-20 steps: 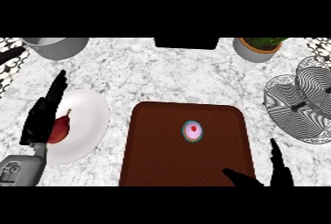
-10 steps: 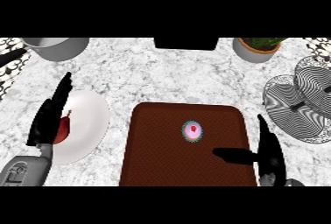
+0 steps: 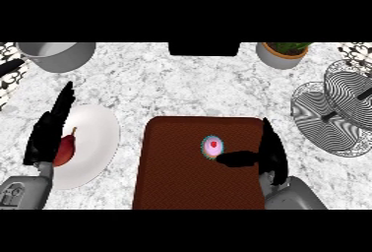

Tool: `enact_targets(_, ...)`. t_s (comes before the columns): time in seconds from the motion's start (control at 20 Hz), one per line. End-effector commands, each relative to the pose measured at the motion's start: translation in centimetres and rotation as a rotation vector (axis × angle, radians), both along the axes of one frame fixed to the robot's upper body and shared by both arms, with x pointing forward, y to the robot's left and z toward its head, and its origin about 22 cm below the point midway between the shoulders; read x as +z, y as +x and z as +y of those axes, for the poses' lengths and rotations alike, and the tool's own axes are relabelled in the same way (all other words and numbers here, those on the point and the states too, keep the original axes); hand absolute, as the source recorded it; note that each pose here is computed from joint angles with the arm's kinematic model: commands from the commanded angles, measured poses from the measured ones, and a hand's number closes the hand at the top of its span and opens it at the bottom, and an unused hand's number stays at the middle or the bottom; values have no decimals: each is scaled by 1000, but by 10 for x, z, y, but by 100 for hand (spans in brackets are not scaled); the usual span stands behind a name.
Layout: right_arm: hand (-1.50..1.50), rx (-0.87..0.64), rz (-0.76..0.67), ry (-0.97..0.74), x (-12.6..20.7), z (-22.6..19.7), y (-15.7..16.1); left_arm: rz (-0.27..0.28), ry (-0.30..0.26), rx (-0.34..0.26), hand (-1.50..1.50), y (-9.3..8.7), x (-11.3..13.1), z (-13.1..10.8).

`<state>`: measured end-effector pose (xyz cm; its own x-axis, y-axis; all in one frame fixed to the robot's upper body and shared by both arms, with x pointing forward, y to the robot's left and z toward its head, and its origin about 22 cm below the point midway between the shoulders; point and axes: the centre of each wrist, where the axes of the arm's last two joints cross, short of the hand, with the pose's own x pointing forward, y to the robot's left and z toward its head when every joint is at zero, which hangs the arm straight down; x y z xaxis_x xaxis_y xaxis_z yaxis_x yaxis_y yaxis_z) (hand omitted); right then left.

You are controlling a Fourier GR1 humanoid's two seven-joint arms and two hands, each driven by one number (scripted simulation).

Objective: Pick the cupcake from the tray and place it in the tiered basket

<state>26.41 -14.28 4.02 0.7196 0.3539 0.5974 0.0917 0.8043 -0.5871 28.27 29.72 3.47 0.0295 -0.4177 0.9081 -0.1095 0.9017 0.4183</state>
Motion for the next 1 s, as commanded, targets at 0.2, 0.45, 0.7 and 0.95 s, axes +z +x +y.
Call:
enact_targets(0.2,-150,-36,189,-60,6,43,22,10,-9,-2,0,-9,-5,2)
enact_targets(0.45,-150,-25,212,-141,6,45,28,10,-1,22,0,-3,2,9)
enact_targets(0.7,-150,-25,218,-194,1,53,31,9,-1,40,0,-4,-6,-5)
enact_targets(0.95,-150,-20,239,-176,-5,59,37,-4,-5,19,0,2,-5,-14)
